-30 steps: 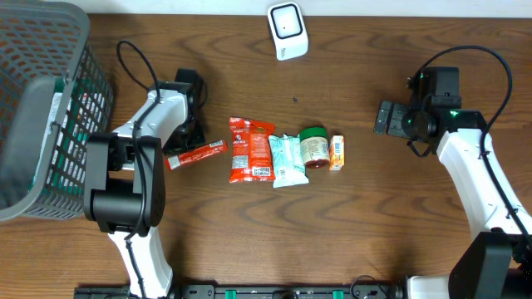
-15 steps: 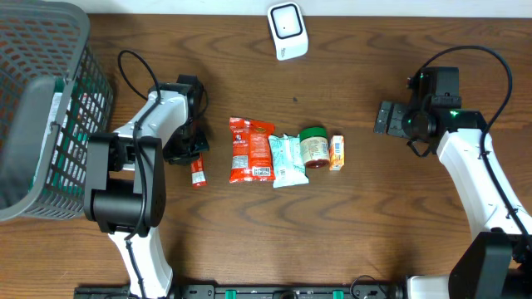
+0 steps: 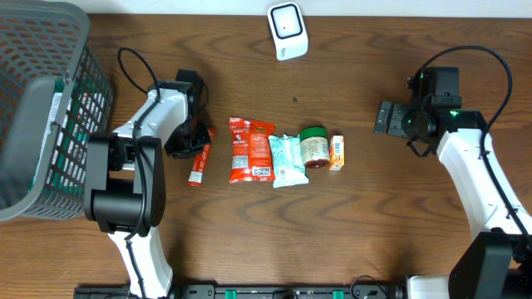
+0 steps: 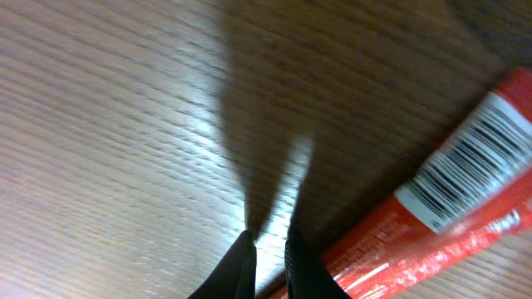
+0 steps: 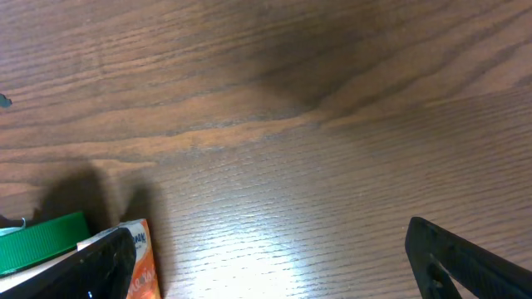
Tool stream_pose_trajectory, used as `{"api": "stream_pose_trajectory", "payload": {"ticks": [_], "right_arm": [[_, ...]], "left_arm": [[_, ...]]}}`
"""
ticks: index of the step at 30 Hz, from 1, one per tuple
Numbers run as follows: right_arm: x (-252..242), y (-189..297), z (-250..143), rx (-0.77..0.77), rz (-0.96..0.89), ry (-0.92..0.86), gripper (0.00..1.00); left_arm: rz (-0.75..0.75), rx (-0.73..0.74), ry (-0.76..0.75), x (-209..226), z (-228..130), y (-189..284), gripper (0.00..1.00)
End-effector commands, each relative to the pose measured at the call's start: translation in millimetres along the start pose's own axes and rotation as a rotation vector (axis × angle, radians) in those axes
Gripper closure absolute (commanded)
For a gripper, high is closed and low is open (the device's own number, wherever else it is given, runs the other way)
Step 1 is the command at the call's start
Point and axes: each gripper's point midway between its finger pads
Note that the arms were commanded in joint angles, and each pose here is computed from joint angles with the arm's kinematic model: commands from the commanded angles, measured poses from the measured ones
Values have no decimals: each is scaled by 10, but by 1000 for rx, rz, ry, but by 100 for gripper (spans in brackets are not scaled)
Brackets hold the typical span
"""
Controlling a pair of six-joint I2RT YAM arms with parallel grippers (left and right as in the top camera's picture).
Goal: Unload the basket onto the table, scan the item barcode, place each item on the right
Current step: 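Push and straighten the Nescafe stick beside the snack bag with the left gripper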
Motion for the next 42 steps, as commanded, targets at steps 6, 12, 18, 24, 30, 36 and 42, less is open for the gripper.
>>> {"api": "stream_pose_trajectory", "payload": {"ticks": [6, 12, 18, 24, 30, 36, 42], "right_arm": [[-9, 73, 74, -28, -3, 4, 1], [-9, 73, 74, -28, -3, 4, 1], [-9, 73, 74, -28, -3, 4, 1], [-10, 73, 74, -28, -3, 4, 1], [-9, 73, 74, -28, -3, 4, 1], [-10, 73, 74, -28, -3, 4, 1], [-10, 73, 74, -28, -3, 4, 1]], "left_arm": [[-59, 35, 30, -127, -65, -31, 85], [-1, 43, 22, -35, -113, -31, 85], [26, 98, 2, -22, -278, -22, 85], [11, 108, -31, -163, -364, -16, 84], [-18, 106, -39, -291, -392, -12, 84], [-9, 88, -51, -238, -309, 87, 84], [-87, -84, -98, -248, 99, 979, 73]]}}
Point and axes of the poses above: each gripper's point midway between its finger pads, its own y axis back along the fingers, its own x axis along the line the jaws close on, z = x × y, and after that the axes turned 2 degrees about -y, right-handed
